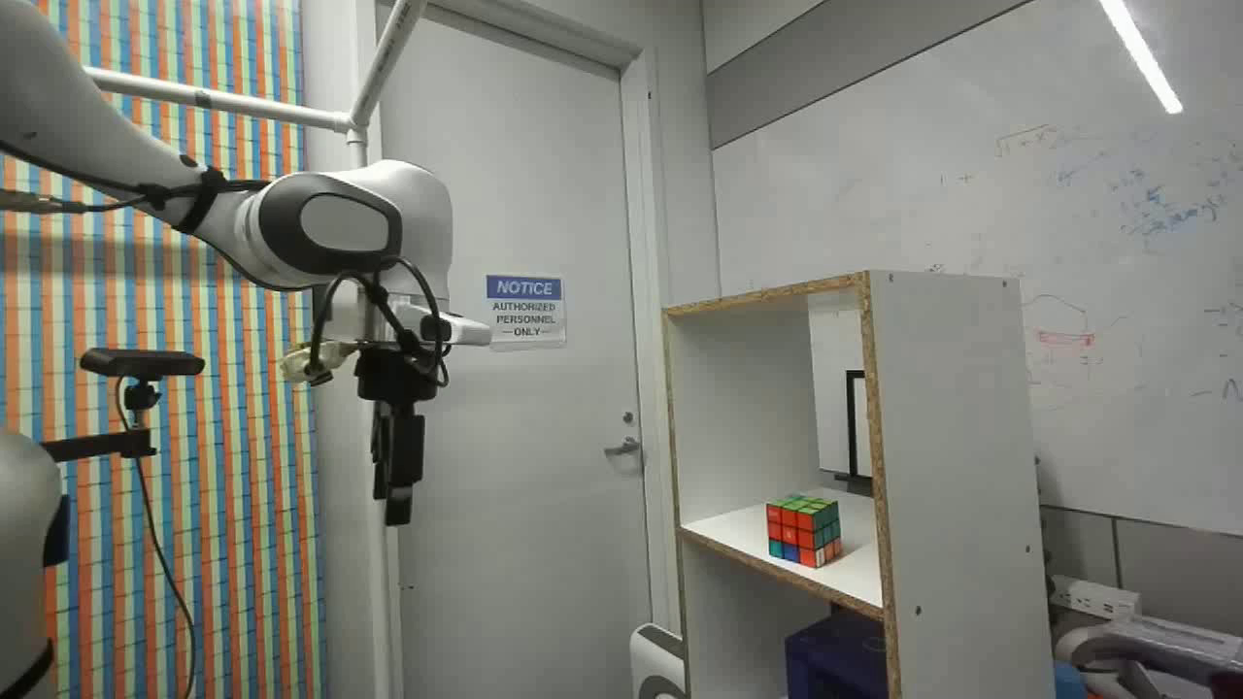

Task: Put the rubix cube on the top of the shelf

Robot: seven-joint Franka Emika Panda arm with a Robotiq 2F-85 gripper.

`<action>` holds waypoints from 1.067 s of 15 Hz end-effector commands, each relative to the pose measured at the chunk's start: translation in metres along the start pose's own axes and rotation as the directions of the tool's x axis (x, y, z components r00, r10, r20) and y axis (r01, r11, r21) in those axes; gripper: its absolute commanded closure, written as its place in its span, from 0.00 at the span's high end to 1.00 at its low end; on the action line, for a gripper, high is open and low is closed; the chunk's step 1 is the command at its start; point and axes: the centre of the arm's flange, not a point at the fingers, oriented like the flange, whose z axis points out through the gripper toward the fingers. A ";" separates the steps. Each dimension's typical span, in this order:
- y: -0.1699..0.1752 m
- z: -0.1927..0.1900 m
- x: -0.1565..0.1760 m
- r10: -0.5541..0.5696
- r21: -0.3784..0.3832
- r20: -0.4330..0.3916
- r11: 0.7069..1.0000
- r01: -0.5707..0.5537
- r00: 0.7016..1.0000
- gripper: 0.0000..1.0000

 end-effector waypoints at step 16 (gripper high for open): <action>0.142 0.021 0.170 0.270 0.076 -0.528 0.959 -0.272 0.805 1.00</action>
